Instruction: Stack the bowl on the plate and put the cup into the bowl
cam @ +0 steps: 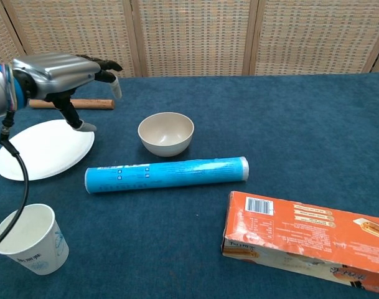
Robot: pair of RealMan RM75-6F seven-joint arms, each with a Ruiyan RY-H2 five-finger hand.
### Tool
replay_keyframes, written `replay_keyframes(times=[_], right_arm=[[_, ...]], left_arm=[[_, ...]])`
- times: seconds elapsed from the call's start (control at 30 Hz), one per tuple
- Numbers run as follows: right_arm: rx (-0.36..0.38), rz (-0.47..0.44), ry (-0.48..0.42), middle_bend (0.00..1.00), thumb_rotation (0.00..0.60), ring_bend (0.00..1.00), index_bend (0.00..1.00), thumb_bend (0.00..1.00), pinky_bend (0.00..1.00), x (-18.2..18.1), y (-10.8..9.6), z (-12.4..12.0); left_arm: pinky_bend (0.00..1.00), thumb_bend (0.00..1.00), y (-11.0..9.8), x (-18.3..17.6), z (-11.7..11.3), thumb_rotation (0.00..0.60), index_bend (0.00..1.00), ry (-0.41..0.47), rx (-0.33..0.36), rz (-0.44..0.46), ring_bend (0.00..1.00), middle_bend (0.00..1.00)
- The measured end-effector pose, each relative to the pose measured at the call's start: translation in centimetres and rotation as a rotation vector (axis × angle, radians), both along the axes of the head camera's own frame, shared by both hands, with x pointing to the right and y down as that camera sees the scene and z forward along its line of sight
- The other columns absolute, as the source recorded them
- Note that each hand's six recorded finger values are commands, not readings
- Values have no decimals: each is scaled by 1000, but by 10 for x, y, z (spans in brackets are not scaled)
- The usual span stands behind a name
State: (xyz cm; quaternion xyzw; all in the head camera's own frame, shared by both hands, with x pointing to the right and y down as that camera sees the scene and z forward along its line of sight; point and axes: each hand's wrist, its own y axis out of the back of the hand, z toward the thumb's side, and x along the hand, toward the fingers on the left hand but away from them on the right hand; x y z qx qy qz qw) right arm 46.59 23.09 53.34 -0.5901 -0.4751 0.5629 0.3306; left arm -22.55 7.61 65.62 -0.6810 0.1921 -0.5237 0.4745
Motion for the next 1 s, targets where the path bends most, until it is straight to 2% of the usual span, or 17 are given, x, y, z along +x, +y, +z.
replay_keyframes(times=[0.5,0.77,1.0], right_arm=[[6,60,-45,0,600,0,0,169,0,21,-2,-1],[8,70,-59,0,600,0,0,169,0,25,-2,-1],[8,75,-69,0,600,0,0,170,0,27,-3,-1]], left_arm=[[0,255,0,57,36,600,359,-27,-36,36,0,0],[0,258,2,65,47,600,394,-56,-46,53,0,0],[0,275,1,72,57,600,464,-76,-50,57,0,0]])
